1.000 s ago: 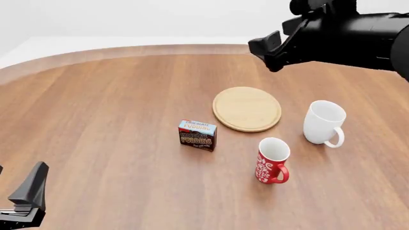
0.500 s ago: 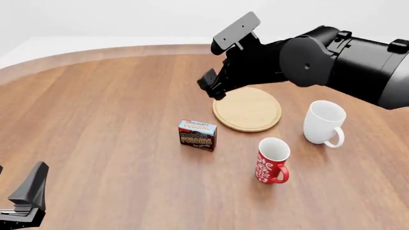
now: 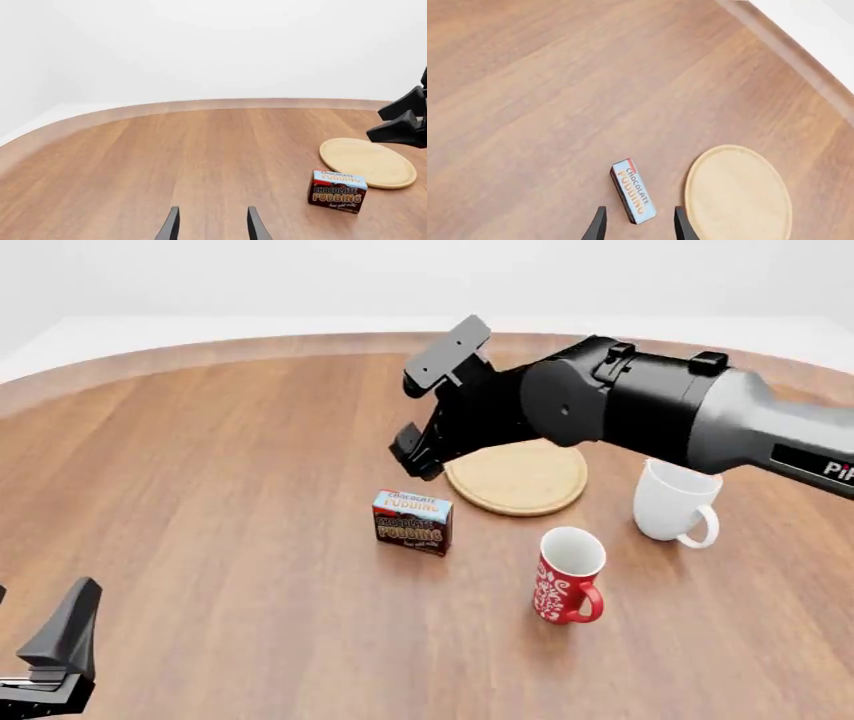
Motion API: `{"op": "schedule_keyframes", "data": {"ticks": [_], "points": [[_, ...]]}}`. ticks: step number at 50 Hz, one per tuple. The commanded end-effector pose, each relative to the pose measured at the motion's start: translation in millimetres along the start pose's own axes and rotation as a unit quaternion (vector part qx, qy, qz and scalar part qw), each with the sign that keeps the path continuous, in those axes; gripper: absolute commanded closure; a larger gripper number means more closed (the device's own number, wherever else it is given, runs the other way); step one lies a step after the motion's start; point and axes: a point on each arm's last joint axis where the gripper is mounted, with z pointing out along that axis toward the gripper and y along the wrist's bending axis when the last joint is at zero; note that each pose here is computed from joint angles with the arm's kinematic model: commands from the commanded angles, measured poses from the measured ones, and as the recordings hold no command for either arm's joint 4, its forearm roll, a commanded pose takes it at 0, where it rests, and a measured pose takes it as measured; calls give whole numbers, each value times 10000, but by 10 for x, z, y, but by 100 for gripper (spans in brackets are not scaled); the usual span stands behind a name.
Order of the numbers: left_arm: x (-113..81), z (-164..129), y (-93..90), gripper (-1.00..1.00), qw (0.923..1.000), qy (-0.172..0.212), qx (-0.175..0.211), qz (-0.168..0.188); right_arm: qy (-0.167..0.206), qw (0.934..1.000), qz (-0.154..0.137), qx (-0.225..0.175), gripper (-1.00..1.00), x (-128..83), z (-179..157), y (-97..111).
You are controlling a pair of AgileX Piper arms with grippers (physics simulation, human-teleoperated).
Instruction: Put the chocolate pudding to the left of the plate.
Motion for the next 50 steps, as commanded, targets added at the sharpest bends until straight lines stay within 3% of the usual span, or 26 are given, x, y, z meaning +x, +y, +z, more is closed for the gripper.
{"op": "schedule_keyframes", "data": {"ticks": [1,14,30,50], "points": [[0,0,0,-100,10000,0,0,0,103,9999,87,-71,-100,97,205,71],[0,0,0,-100,10000,0,0,0,185,9995,177,-170,-100,183,363,180],[0,0,0,-100,10000,0,0,0,406,9984,374,-73,-100,390,531,83],[0,0,0,-100,10000,0,0,0,494,9977,475,-7,-100,476,610,15]]}}
